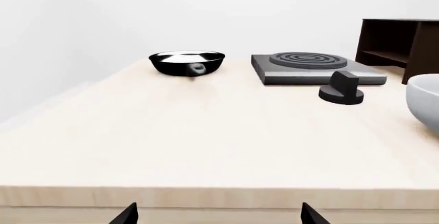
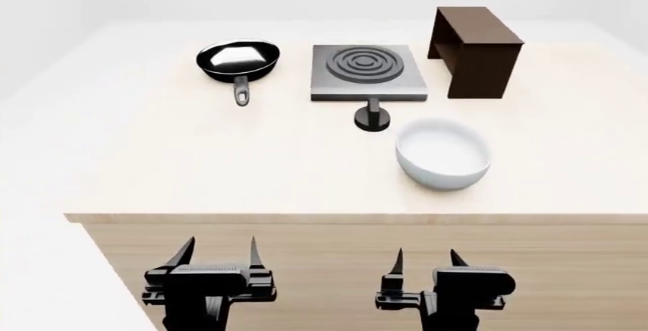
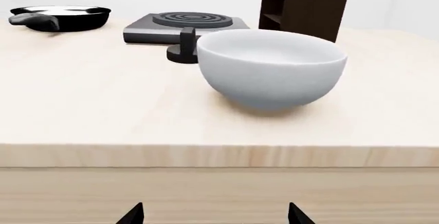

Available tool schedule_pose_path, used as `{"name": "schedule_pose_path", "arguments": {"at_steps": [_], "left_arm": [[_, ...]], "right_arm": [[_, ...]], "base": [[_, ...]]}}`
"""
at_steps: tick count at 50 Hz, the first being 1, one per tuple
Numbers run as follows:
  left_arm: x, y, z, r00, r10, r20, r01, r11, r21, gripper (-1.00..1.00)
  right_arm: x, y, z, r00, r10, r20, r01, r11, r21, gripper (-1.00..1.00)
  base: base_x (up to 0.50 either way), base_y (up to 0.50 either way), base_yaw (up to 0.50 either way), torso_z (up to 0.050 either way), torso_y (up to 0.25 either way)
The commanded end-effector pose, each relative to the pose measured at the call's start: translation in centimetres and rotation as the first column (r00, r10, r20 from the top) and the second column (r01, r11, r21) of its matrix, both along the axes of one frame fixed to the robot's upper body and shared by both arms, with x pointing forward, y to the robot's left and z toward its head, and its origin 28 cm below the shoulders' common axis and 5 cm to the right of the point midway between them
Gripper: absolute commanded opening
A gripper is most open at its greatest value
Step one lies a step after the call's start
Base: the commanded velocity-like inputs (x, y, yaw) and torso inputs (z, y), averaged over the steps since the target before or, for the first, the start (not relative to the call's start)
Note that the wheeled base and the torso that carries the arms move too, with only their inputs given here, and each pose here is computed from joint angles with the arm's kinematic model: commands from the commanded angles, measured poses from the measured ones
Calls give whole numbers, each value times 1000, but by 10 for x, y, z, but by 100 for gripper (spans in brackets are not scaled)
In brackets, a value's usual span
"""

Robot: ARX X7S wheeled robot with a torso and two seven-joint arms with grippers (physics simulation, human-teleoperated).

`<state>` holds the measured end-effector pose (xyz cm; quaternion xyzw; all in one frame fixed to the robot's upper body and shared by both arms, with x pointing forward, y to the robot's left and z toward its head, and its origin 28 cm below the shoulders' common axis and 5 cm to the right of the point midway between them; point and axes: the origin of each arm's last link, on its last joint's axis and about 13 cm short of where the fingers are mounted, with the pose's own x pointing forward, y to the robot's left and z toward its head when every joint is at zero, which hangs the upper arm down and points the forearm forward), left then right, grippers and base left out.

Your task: Turn on the stove.

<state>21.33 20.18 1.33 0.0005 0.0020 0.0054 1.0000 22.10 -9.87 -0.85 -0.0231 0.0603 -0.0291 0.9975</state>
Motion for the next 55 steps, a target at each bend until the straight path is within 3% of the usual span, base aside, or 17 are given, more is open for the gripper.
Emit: {"name": "schedule_pose_path", "arguments": {"at_steps": [1,12,38,55], "left_arm": [[0,1,0,1000,-1,-1,1,1000,7,100],[0,1,-2,1000,-2,-5,2,1000,9,100],[0,1,-2,1000,0,-10,1,1000,19,100],[4,-1,-5,1000,-16,-26,17,1000,19,100]], "right_arm": [[0,1,0,1000,0,-5,0,1000,8,100],[1,0,-1,1000,-11,-5,11,1000,10,100],[2,0,4,1000,-12,-17,12,1000,-10,100],[4,0,44,1000,-5,28,6,998,-62,100]], "base": [[0,500,0,0,0],[0,469,0,0,0],[0,1,0,0,0],[0,0,0,0,0]]}}
